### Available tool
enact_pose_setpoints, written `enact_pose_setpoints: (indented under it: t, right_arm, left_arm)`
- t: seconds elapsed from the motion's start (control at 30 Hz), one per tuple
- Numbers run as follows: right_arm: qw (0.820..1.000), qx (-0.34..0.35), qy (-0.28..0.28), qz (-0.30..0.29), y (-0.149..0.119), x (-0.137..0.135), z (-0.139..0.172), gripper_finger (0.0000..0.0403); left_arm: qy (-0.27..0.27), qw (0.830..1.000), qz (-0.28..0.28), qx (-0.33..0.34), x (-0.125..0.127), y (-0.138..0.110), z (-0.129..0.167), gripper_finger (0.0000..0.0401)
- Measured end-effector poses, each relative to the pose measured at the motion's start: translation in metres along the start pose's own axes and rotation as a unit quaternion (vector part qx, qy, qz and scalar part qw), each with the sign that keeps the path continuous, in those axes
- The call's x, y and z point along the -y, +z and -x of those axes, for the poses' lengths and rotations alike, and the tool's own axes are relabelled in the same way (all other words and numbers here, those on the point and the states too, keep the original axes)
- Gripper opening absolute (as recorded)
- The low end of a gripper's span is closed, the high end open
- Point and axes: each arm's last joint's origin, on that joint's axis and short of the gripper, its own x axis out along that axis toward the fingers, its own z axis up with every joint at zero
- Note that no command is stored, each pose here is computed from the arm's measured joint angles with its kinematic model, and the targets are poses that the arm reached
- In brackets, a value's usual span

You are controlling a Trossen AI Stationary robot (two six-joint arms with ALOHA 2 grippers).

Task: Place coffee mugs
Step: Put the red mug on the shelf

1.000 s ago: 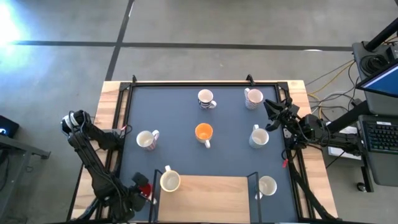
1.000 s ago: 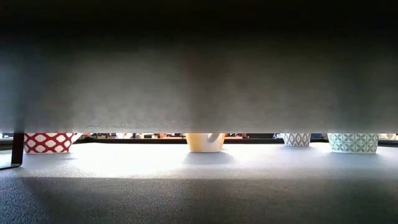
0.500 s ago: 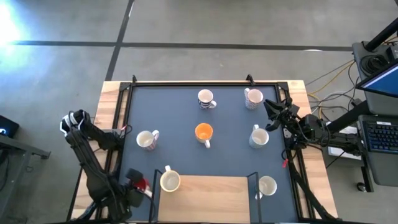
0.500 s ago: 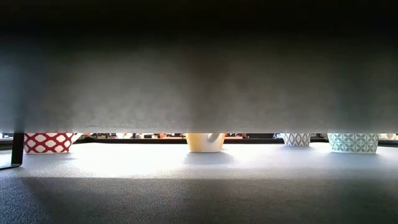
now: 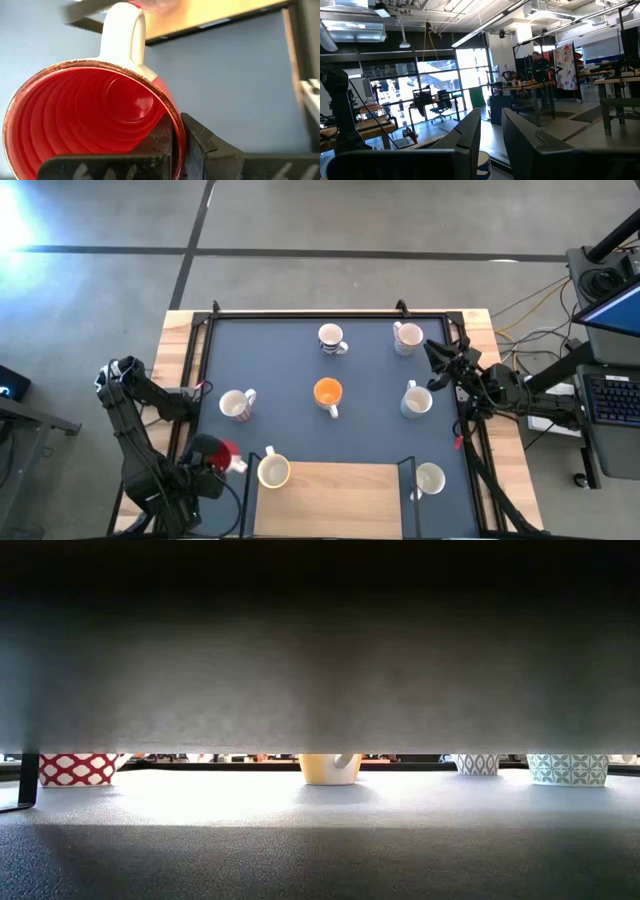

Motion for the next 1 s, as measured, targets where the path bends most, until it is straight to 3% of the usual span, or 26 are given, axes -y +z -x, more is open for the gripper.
enact_pose_setpoints:
  t: [0.53, 0.87, 1.0]
  right_arm:
    - [1.0, 0.0, 0.0, 0.0, 0.0, 0.0, 0.0, 0.0068]
    - [1.0, 0.0, 0.0, 0.0, 0.0, 0.0, 0.0, 0.0068]
    - [1.0, 0.0, 0.0, 0.0, 0.0, 0.0, 0.0, 0.0068]
  left_arm:
    - [0.1, 0.991, -0.004, 0.089, -0.021, 0.0, 0.017, 0.0007]
    - [0.189, 0.965, -0.062, 0.17, -0.024, 0.006, 0.021, 0.0008]
    - [0.188, 0.956, -0.093, 0.207, -0.022, 0.015, 0.029, 0.0008]
